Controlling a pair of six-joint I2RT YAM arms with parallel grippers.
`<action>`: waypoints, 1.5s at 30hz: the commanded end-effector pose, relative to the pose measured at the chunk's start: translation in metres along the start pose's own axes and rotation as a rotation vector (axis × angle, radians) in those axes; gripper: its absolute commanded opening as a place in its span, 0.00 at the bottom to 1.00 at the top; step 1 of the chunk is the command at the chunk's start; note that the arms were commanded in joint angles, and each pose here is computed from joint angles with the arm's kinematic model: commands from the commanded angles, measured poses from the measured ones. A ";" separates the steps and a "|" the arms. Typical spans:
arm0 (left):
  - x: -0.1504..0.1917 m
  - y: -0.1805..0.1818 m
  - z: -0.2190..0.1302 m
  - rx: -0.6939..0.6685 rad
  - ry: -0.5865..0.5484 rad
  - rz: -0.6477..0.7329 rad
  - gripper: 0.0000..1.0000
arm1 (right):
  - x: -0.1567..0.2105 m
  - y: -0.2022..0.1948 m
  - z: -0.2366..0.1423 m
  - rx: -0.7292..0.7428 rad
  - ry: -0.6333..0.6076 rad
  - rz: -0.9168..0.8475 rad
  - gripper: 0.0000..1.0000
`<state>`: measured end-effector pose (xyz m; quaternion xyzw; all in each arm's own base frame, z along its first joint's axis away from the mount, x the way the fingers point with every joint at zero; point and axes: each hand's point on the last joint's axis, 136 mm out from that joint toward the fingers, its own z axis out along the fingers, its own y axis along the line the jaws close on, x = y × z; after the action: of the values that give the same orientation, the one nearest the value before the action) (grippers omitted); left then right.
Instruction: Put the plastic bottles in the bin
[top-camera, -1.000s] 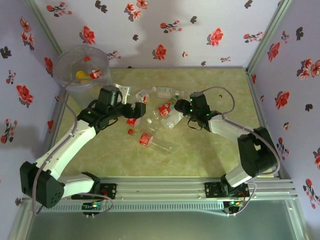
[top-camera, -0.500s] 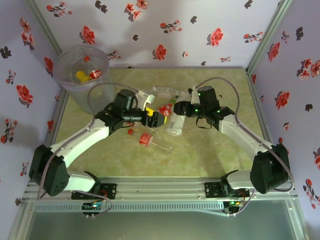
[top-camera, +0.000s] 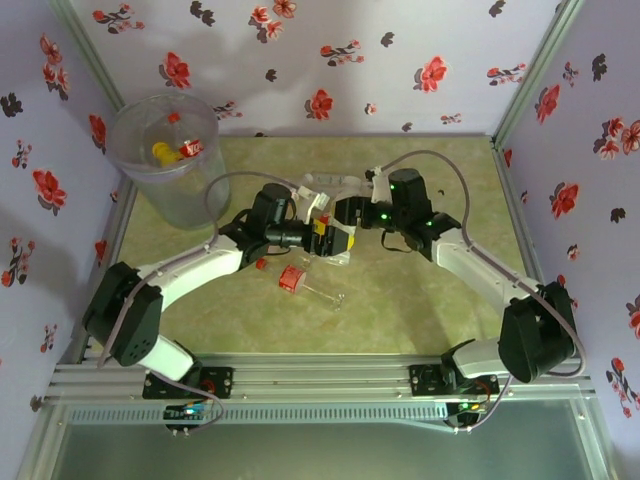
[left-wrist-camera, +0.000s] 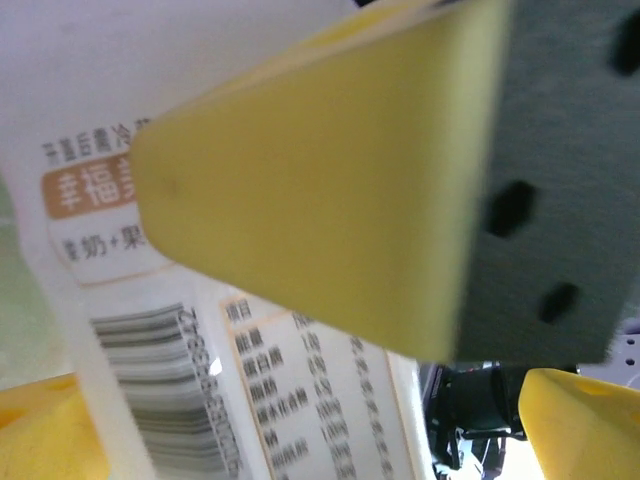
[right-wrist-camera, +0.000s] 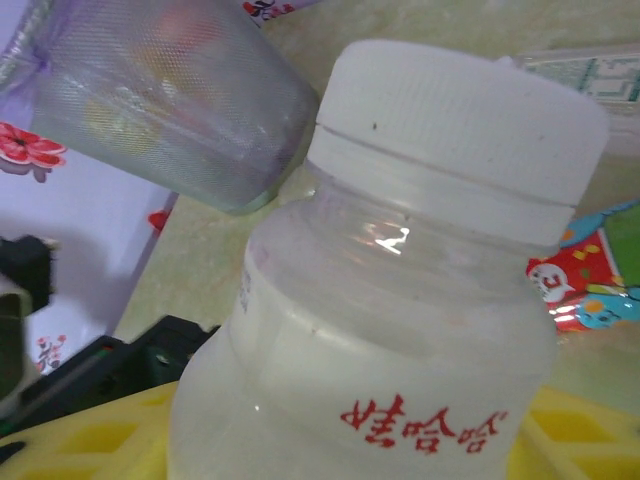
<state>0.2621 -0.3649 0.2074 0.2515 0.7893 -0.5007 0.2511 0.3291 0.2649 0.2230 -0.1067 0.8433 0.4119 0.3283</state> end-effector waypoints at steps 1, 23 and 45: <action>-0.004 -0.004 0.007 0.042 -0.018 -0.007 1.00 | -0.011 0.016 0.001 -0.066 -0.038 -0.011 0.47; -0.012 0.010 0.002 -0.007 -0.028 -0.035 0.47 | -0.014 -0.003 -0.038 0.035 -0.089 0.023 0.99; -0.180 0.064 -0.239 -0.597 -0.315 0.132 0.00 | 0.030 -0.097 -0.101 0.380 -0.070 0.230 0.97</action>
<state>0.4082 -0.1883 0.3443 0.1465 0.8345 -0.3063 0.4340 0.3035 0.1325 0.1952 0.0707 0.8958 0.2978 0.3222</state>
